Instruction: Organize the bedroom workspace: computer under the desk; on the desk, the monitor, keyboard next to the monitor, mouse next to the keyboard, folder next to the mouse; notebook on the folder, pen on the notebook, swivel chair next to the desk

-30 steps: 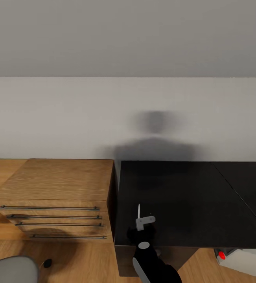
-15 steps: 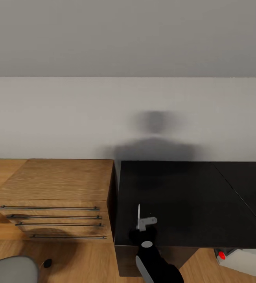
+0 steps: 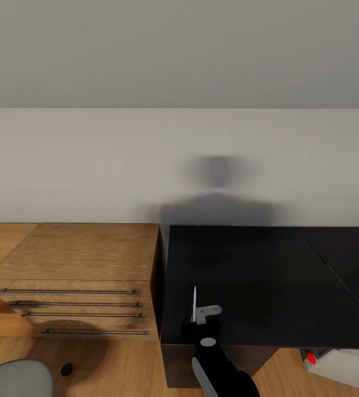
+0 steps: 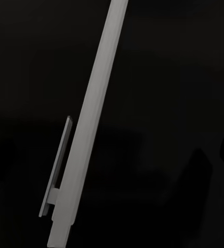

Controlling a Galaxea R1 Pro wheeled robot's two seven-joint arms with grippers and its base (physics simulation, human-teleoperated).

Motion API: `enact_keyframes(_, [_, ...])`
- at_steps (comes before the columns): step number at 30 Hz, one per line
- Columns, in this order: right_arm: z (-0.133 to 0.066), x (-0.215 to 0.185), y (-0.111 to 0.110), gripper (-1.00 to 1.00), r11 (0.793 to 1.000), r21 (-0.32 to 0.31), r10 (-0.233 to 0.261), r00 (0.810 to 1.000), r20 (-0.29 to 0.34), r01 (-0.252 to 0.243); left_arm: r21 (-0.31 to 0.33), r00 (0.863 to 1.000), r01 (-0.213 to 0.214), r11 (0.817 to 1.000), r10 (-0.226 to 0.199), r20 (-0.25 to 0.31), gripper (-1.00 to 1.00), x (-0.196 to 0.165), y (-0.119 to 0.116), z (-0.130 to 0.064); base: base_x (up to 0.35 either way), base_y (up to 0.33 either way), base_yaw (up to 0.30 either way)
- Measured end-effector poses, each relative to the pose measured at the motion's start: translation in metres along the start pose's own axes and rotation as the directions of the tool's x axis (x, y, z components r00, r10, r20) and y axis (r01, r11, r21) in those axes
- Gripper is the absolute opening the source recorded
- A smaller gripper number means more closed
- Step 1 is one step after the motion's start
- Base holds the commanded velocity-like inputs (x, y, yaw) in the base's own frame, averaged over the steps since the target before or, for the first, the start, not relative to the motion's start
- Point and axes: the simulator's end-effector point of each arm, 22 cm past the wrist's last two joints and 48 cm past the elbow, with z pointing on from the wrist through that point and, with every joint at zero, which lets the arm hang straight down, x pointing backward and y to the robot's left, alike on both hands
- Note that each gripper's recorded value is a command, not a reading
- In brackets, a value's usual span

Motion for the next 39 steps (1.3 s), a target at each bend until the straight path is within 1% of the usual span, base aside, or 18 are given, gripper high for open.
enact_keyframes(1, [0.0001, -0.0001, -0.0005, 1.0, 1.0, 0.001, 0.001, 1.0, 0.0, -0.001, 0.0, 1.0, 0.0, 1.0, 0.0, 0.0, 1.0, 0.0, 0.0, 0.0, 0.0, 0.0, 0.0])
enact_keyframes(2, [0.0003, -0.0001, -0.0012, -1.0, 1.0, 0.002, 0.004, 1.0, 0.0, -0.004, 0.0, 1.0, 0.0, 1.0, 0.0, 0.0, 1.0, 0.0, 0.0001, 0.0, 0.0, 0.0, 0.0])
enact_keyframes(30, [0.0007, -0.0003, -0.0036, -1.0, 1.0, 0.008, 0.011, 1.0, -0.002, -0.011, -0.002, 1.0, -0.001, 1.0, 0.001, 0.0, 1.0, -0.0002, 0.001, 0.0002, 0.0, 0.0, 0.0])
enact_keyframes(39, [0.0007, 0.0012, -0.002, -1.0, 0.999, -0.001, 0.035, 0.999, -0.011, -0.035, -0.002, 1.0, -0.002, 1.0, 0.002, 0.0, 1.0, -0.0001, 0.0011, 0.0002, 0.0, 0.0, 0.0])
